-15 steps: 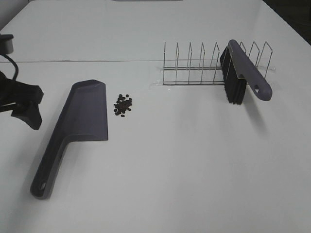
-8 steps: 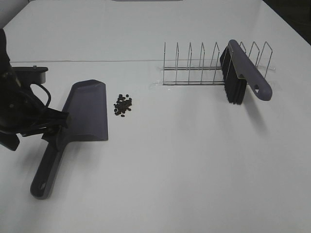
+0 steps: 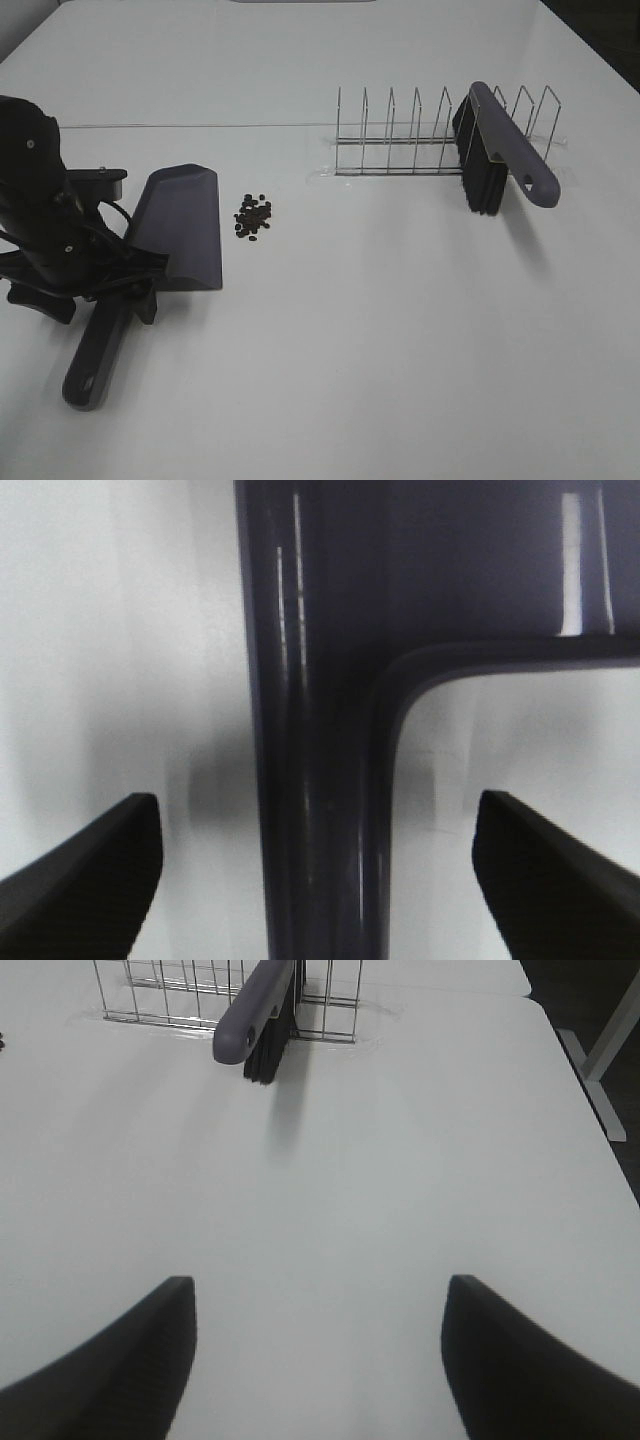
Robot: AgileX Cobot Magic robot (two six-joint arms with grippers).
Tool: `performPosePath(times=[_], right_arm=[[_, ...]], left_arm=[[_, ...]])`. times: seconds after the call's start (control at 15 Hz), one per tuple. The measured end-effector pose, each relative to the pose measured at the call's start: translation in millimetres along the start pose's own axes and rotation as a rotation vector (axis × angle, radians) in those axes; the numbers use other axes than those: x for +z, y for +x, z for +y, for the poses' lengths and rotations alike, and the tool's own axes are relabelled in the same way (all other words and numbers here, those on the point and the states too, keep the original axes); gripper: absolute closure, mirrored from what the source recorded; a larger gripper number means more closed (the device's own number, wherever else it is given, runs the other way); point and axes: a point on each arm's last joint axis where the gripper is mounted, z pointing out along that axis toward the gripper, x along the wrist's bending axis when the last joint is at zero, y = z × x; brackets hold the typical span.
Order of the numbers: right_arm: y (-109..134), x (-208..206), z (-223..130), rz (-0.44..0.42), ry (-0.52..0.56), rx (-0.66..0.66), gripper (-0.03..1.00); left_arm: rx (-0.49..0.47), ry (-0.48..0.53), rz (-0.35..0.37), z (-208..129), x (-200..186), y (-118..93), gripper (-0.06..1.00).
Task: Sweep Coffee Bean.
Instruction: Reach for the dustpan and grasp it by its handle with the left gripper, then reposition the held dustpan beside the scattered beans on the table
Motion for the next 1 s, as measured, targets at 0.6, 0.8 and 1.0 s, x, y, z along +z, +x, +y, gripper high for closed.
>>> performPosePath(times=[0.6, 0.8, 1.0], right_arm=[[0.0, 0.0, 0.0, 0.0, 0.0, 0.0, 0.29], [0.0, 0.0, 0.0, 0.0, 0.0, 0.0, 0.29], [0.0, 0.0, 0.0, 0.0, 0.0, 0.0, 0.29]], left_arm=[[-0.002, 0.016, 0.014, 1.2, 10.7, 0.5, 0.6], [-0.028, 0.017, 0.011, 1.0, 10.7, 0.3, 0.59], [-0.041, 0.002, 0.005, 1.6, 3.4, -0.1, 0.59]])
